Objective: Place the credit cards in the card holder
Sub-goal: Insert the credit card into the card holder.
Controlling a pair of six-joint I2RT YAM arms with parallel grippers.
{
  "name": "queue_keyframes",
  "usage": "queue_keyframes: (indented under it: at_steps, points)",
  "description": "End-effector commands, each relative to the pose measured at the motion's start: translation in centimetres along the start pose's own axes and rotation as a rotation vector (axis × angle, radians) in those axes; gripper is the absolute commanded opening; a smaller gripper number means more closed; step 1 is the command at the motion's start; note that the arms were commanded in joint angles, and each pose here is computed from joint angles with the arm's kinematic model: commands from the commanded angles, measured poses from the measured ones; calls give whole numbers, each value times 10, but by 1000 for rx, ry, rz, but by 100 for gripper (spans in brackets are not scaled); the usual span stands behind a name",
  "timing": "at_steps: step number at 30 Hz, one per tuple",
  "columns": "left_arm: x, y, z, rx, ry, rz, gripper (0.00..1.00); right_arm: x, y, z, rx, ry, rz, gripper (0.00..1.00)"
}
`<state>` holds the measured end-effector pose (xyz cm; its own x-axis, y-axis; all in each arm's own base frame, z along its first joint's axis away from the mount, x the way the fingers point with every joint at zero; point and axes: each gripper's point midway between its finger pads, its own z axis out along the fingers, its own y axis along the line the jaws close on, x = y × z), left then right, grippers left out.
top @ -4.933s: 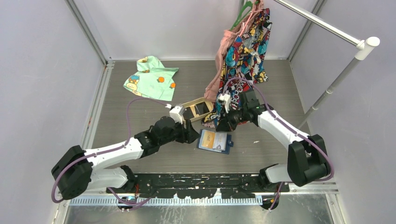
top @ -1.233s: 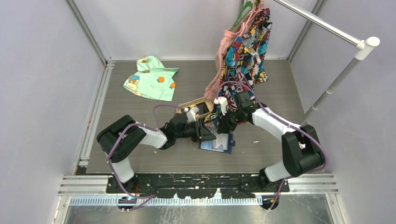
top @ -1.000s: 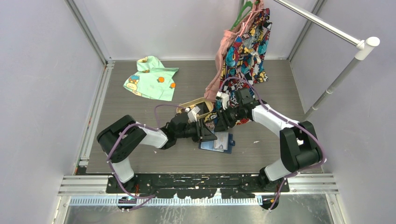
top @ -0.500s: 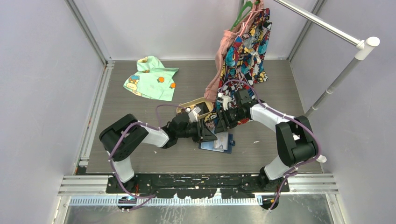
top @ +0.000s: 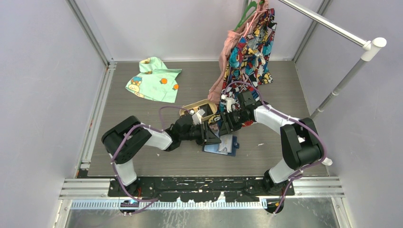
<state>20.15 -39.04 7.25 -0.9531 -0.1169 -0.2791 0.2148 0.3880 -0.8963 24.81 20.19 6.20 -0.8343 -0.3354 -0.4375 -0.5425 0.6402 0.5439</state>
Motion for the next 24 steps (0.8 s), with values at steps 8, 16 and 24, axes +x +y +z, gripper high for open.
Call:
queue_keyframes:
  at_steps: [8, 16, 24]
  points:
    - [-8, -17, -2, 47, -35, 42, 40, -7, -14, -9, 95, 42, -109, 45]
    - [-15, -15, -21, -36, -88, 95, 41, 0, -26, -9, 139, 82, -119, 49]
    - [-31, -27, -61, -154, -170, 259, 40, 4, -50, -14, 259, 123, -166, 48]
